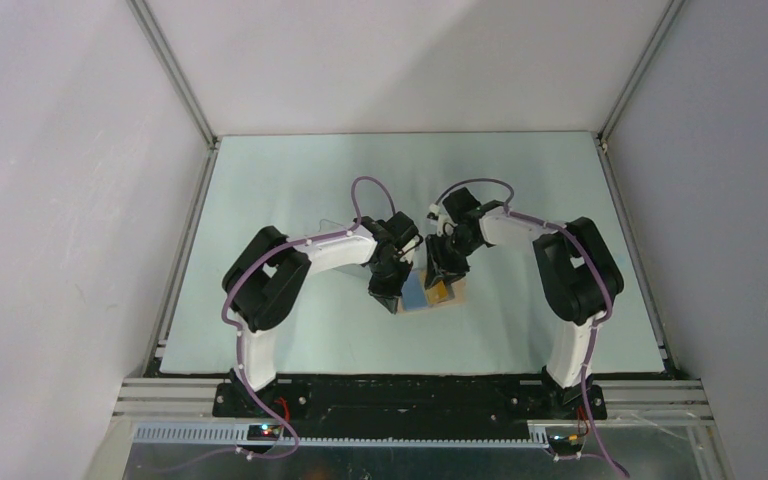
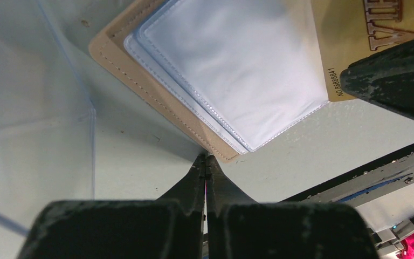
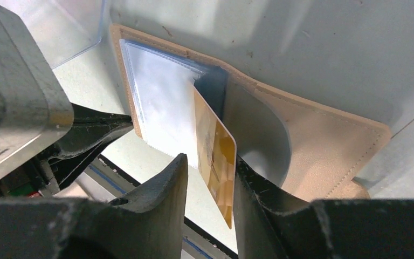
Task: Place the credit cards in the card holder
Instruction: Insert the credit card into the card holder.
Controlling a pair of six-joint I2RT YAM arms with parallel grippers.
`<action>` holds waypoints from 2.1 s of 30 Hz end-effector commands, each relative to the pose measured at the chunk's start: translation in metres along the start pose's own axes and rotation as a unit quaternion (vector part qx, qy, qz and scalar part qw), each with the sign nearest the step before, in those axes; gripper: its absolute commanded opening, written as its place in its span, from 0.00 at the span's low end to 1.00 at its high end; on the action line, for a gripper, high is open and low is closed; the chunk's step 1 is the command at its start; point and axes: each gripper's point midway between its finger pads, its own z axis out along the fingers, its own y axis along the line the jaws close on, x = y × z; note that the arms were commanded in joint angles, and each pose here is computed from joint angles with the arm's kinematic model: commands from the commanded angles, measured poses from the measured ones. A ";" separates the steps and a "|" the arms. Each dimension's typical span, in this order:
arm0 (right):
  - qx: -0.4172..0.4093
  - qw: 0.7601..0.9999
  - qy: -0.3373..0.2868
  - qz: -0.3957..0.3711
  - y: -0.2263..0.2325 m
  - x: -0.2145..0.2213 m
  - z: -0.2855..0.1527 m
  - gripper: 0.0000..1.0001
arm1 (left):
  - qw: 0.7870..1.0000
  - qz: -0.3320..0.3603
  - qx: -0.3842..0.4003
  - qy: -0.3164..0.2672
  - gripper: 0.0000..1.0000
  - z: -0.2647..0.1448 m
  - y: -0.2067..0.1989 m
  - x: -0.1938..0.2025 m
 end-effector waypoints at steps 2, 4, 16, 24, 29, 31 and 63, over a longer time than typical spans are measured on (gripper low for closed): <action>-0.009 1.000 -0.030 0.003 0.007 -0.008 -0.019 0.35 | 1.000 0.004 -0.011 -0.005 0.00 0.009 0.001 -0.005; -0.021 0.999 -0.035 0.010 0.006 -0.010 -0.021 0.34 | 1.000 0.004 -0.011 -0.005 0.00 0.009 0.001 -0.006; -0.093 0.995 -0.031 0.033 0.012 -0.007 -0.022 0.05 | 1.000 0.005 -0.012 -0.001 0.00 0.011 0.003 -0.004; -0.094 0.994 -0.046 0.029 0.003 -0.013 -0.019 0.00 | 1.000 0.006 -0.012 -0.001 0.00 0.011 0.003 -0.004; -0.102 0.993 -0.055 0.029 -0.007 -0.014 -0.015 0.00 | 1.000 0.006 -0.011 0.001 0.00 0.012 0.002 -0.004; -0.098 0.993 -0.052 0.033 -0.013 -0.013 -0.011 0.00 | 1.000 0.005 -0.011 0.000 0.00 0.012 0.002 -0.004; -0.053 0.997 -0.034 -0.038 -0.021 -0.020 -0.004 0.00 | 1.000 0.001 -0.011 0.005 0.00 0.012 0.003 0.000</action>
